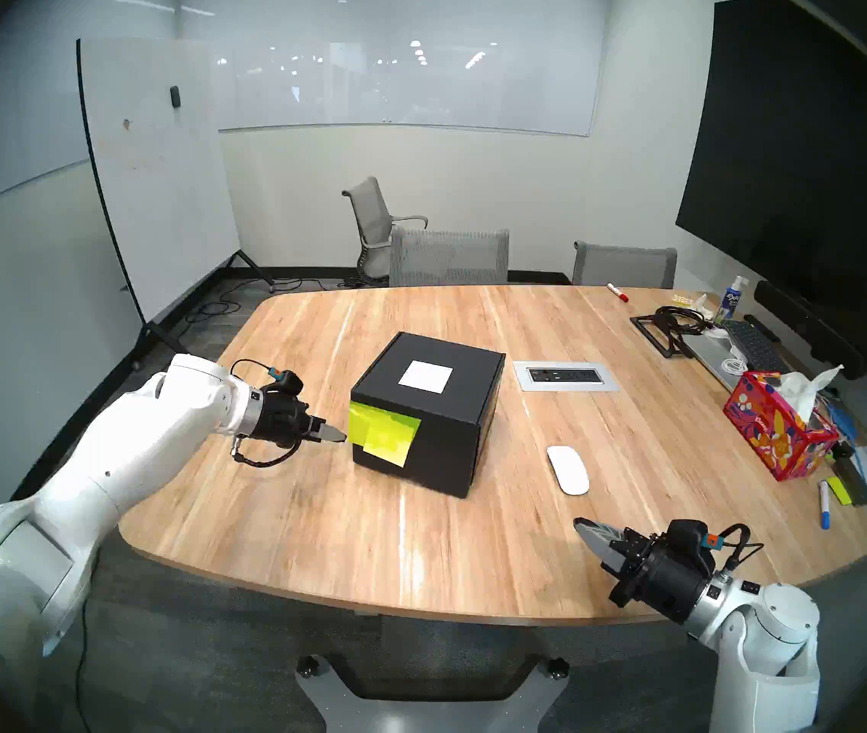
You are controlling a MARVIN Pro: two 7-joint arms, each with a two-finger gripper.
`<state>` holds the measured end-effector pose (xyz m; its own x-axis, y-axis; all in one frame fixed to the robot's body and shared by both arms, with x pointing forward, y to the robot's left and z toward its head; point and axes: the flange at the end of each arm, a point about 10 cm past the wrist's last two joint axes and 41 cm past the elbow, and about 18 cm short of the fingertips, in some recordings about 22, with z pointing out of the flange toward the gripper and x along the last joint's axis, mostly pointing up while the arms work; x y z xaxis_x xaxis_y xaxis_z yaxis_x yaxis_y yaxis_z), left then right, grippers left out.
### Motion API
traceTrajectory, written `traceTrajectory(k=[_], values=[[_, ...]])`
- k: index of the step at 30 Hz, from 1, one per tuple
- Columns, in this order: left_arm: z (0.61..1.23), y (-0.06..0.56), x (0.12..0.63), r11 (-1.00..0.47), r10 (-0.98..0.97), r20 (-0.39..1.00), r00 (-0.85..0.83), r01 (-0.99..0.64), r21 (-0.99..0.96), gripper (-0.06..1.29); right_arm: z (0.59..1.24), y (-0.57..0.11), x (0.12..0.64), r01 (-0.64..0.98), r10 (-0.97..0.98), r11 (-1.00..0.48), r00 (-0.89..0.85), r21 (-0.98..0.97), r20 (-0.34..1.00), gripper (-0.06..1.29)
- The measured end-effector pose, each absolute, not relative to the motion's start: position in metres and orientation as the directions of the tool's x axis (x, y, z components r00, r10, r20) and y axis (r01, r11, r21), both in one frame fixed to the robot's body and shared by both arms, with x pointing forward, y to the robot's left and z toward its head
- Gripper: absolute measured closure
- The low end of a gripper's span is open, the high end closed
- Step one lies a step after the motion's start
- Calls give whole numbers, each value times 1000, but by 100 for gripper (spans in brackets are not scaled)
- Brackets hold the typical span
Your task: Open the box and place the mouse inside
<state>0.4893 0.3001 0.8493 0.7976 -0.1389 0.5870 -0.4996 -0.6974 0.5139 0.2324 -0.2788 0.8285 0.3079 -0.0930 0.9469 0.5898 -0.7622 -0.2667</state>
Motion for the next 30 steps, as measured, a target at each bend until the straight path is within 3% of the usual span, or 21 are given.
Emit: traceTrajectory(k=[30], values=[[849, 300, 489, -697, -140, 588, 797, -501, 513, 125, 821, -292, 299, 713, -34, -639, 348, -289, 937, 125]])
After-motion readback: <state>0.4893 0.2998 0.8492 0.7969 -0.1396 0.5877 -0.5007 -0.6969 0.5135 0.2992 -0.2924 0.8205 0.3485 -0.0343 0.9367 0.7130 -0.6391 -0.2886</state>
